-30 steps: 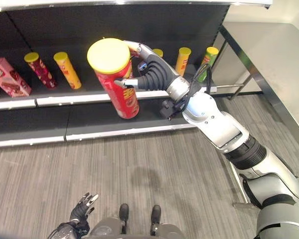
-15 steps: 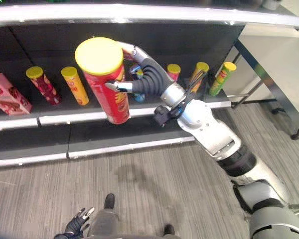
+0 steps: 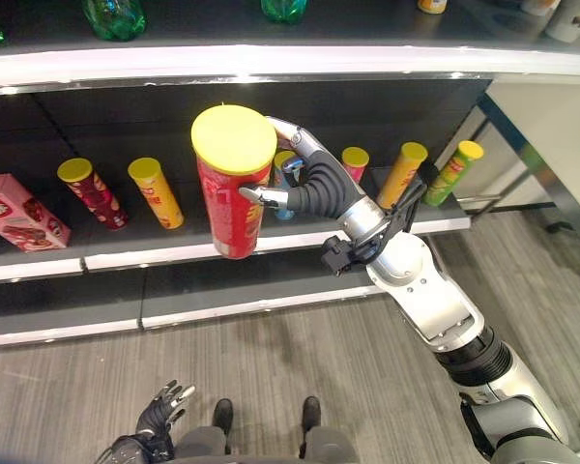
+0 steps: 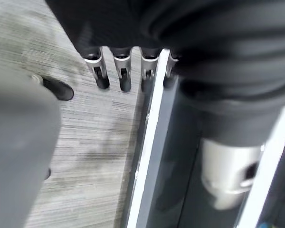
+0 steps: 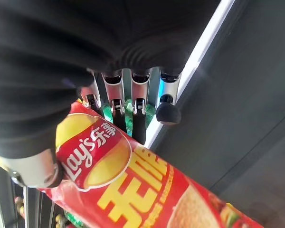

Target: Put the goods on the table back onto the shelves and tidy them up.

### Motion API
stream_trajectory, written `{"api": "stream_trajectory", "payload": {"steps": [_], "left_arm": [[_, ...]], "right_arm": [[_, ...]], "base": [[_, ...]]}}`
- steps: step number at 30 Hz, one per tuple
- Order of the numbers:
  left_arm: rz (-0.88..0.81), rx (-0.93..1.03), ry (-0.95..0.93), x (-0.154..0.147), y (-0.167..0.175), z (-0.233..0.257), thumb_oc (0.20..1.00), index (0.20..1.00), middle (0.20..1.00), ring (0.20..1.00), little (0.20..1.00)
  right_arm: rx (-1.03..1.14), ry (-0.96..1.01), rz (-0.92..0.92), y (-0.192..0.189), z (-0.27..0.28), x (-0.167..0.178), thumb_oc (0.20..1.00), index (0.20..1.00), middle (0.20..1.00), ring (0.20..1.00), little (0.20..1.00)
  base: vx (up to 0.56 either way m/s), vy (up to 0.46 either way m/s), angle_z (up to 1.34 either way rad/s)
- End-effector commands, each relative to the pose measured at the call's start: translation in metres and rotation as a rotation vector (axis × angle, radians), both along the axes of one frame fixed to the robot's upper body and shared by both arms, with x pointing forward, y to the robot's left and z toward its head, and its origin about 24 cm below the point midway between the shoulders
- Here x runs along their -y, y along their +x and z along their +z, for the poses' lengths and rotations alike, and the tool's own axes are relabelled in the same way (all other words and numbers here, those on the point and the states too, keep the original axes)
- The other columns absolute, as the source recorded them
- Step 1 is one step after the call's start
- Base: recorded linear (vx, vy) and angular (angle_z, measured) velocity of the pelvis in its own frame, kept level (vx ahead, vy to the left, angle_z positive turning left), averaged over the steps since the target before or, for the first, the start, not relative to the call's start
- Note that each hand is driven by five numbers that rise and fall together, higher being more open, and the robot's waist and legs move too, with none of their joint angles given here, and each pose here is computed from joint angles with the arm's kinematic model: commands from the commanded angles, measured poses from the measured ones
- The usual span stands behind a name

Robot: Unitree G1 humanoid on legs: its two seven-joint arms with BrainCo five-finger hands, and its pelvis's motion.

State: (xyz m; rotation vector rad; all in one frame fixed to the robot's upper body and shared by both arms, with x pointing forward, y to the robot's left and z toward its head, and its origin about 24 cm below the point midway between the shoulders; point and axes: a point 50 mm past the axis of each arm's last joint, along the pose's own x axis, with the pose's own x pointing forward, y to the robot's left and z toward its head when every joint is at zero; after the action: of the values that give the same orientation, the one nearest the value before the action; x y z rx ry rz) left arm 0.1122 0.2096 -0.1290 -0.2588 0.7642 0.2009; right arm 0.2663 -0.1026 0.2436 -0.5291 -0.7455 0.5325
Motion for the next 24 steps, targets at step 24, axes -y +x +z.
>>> {"api": "stream_trajectory", "payload": {"steps": [24], "left_arm": [[-0.099, 0.042, 0.054, -0.018, 0.012, 0.008, 1.000, 1.000, 1.000, 1.000, 1.000]], "right_arm": [[0.488, -0.138, -0.201, 0.019, 0.109, -0.015, 0.200, 0.200, 0.200, 0.200, 0.200]], "base": [[-0.03, 0.056, 0.13]]}}
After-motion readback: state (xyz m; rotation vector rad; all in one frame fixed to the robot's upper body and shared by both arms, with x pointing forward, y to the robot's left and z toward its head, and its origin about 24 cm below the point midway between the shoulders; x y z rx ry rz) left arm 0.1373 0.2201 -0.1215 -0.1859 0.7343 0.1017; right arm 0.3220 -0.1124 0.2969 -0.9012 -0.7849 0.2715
